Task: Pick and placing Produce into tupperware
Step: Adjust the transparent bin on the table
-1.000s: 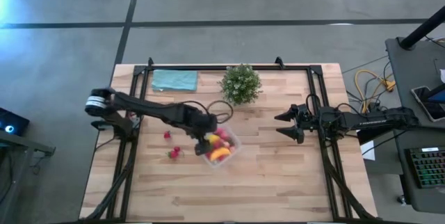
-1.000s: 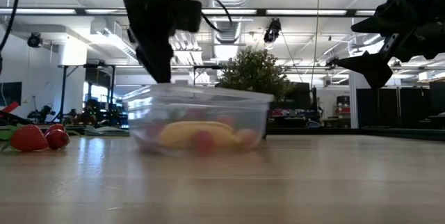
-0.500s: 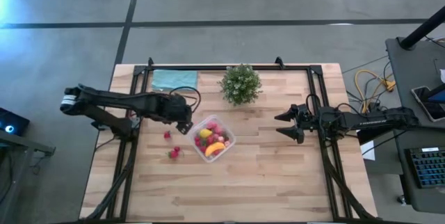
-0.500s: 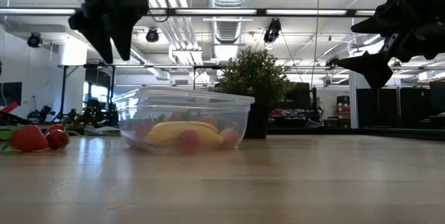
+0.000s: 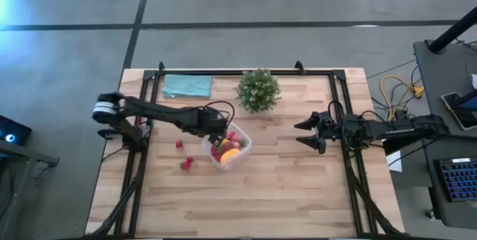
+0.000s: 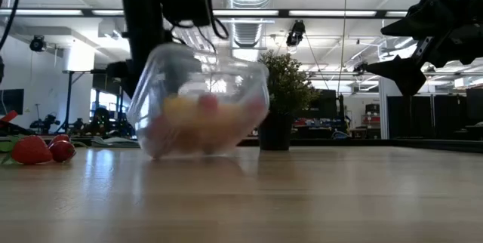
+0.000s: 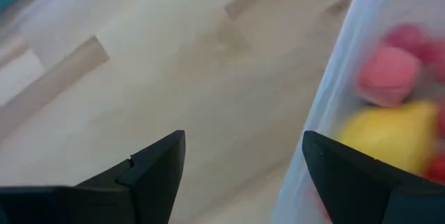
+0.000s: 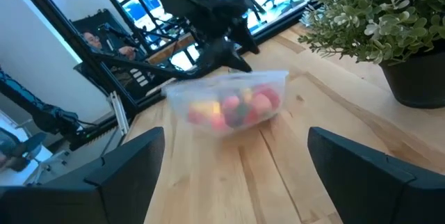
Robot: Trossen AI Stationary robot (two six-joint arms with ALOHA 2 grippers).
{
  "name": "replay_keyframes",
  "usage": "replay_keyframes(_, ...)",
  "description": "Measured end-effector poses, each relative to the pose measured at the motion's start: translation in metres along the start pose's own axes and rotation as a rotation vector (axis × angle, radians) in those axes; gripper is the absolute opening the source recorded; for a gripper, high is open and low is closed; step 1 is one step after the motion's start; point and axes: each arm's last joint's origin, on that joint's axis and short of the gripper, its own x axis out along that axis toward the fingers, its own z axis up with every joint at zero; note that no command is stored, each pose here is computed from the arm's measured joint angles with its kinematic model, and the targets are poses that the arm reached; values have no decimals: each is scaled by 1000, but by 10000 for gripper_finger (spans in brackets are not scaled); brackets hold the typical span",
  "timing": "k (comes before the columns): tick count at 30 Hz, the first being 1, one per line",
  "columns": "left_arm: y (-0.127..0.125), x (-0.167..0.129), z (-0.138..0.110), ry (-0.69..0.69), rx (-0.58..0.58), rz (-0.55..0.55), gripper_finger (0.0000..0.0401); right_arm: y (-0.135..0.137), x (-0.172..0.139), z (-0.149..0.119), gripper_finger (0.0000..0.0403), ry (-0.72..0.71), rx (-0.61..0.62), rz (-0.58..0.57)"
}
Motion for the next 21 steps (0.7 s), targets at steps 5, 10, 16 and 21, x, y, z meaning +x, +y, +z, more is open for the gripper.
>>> replay_keyframes(5, -15, 6, 9, -16, 45, -23, 276, 0, 0, 0, 349, 0, 0, 0)
replay_keyframes(10, -16, -6, 15, -39, 83, -49, 276, 0, 0, 0, 348, 0, 0, 0)
replay_keyframes(16, -12, -15, 16, -70, 95, -67, 276, 0, 0, 0, 347, 0, 0, 0)
replay_keyframes(21, -13, -17, 19, -81, 83, -83, 276, 0, 0, 0, 349, -1, 0, 0)
